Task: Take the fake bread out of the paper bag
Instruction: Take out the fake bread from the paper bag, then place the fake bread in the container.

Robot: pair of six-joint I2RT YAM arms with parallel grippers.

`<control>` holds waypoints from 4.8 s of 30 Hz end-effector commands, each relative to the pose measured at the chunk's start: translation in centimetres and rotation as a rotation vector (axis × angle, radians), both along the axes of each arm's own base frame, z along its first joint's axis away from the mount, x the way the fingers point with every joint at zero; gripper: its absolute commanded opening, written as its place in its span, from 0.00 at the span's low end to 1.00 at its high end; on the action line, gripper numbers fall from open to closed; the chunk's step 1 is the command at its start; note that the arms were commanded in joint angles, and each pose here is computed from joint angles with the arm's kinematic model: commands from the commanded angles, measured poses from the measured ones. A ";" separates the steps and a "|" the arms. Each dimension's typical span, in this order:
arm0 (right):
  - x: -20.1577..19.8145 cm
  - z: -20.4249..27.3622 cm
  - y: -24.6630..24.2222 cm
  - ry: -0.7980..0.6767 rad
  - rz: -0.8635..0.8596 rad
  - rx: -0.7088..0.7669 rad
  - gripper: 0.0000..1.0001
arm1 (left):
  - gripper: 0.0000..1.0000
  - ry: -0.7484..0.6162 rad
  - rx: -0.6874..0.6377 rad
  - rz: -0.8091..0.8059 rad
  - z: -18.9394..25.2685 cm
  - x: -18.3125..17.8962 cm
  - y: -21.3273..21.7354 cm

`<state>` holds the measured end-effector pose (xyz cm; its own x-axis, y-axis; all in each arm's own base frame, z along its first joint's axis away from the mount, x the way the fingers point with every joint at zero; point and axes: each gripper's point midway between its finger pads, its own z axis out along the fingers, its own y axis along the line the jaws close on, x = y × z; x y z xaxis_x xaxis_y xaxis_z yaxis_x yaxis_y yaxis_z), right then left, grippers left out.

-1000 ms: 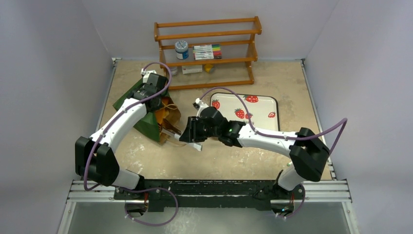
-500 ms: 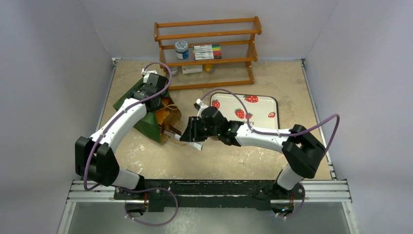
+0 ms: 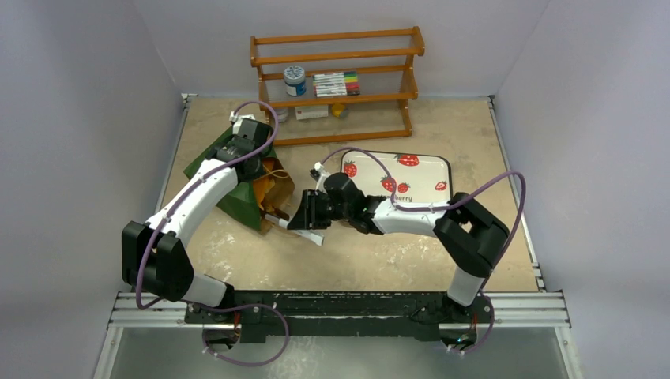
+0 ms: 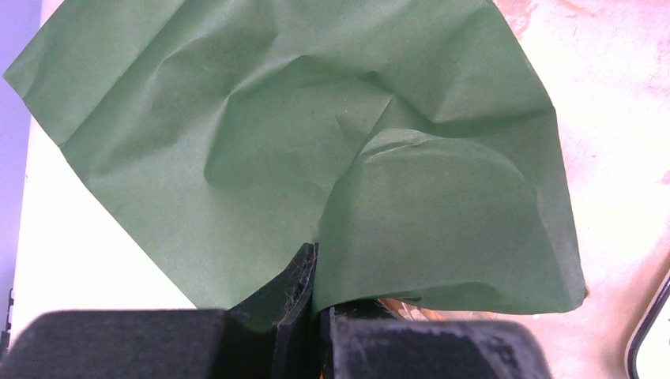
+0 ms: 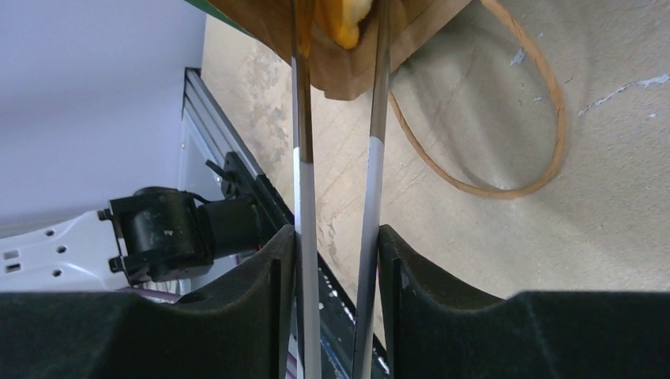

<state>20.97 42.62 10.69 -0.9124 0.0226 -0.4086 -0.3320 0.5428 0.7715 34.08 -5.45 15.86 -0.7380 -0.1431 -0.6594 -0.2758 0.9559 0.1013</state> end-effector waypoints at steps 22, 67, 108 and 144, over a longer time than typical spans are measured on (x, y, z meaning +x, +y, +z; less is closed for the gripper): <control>0.1 5.6 -2.5 -0.083 -0.041 -0.008 0.00 | 0.00 -0.155 0.001 0.152 3.7 2.4 1.2; -4.8 10.1 -13.2 -0.025 -0.205 -0.050 0.00 | 0.00 -0.230 0.022 0.270 3.7 7.6 0.9; -1.7 8.4 -21.1 0.127 -0.372 -0.353 0.00 | 0.00 -0.205 -0.069 0.160 3.4 4.6 -0.2; 1.5 6.6 -24.1 0.241 -0.359 -0.361 0.41 | 0.00 -0.186 -0.087 0.133 2.2 4.9 -0.9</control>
